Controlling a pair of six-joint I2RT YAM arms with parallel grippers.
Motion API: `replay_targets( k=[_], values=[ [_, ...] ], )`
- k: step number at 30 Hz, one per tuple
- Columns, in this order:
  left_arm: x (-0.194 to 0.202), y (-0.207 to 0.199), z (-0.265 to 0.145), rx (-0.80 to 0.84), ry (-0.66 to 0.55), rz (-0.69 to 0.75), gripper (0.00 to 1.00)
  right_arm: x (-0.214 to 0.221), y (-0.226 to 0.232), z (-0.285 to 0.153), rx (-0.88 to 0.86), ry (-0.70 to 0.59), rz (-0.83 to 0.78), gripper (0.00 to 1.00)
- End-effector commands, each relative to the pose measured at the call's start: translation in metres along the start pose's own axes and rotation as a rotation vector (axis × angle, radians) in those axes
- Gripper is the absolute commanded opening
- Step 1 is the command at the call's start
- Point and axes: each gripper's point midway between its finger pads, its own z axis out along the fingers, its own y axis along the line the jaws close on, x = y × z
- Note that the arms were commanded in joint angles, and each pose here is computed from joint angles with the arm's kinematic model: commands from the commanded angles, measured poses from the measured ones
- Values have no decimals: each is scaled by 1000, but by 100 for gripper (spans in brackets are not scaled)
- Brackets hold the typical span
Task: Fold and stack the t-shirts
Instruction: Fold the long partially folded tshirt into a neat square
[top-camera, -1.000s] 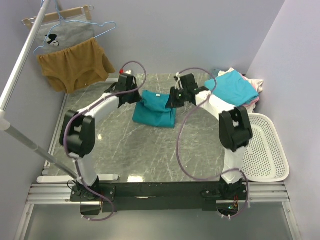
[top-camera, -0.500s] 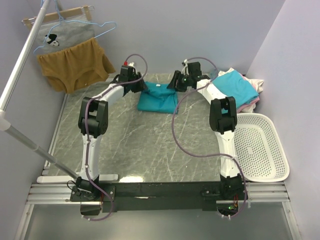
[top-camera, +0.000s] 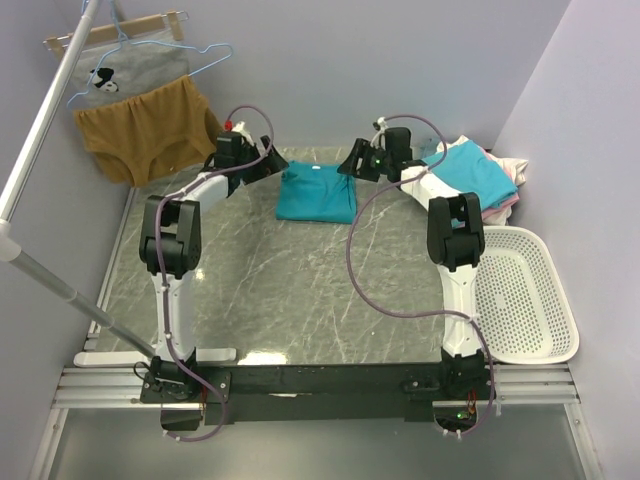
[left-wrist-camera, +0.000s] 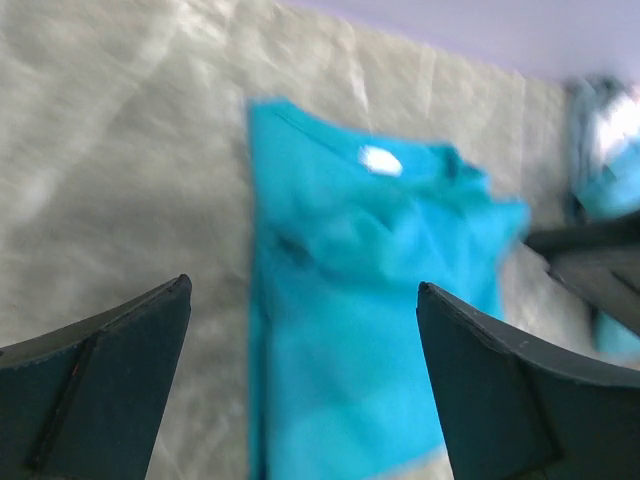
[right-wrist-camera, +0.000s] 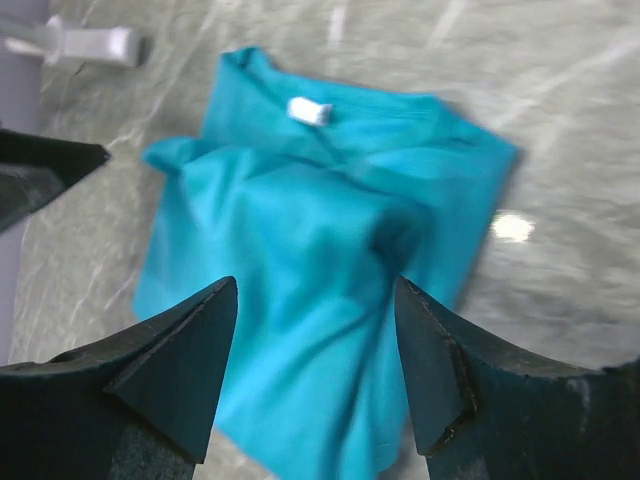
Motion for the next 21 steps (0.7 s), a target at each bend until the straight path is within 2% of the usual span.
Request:
replay_targets(
  k=[1,5,9,14,17,21],
  values=[
    [-10,-72,-32,263,22,77,99,-24,75,-25,-115,-45,-134,71],
    [3,-76,-21,293,63,78,99,-7,74,-11,-92,10,-130,71],
    [12,-52,4,233,71,103,99,-3,54,6,-13,22,-151,71],
    [7,-20,15,116,-8,188,99,-11,29,1,124,-22,-236,72],
    [11,-6,15,65,-6,215,99,-12,13,-6,211,-16,-271,73],
    [26,-1,11,72,20,216,99,-4,-3,-7,242,19,-243,73]
  ],
)
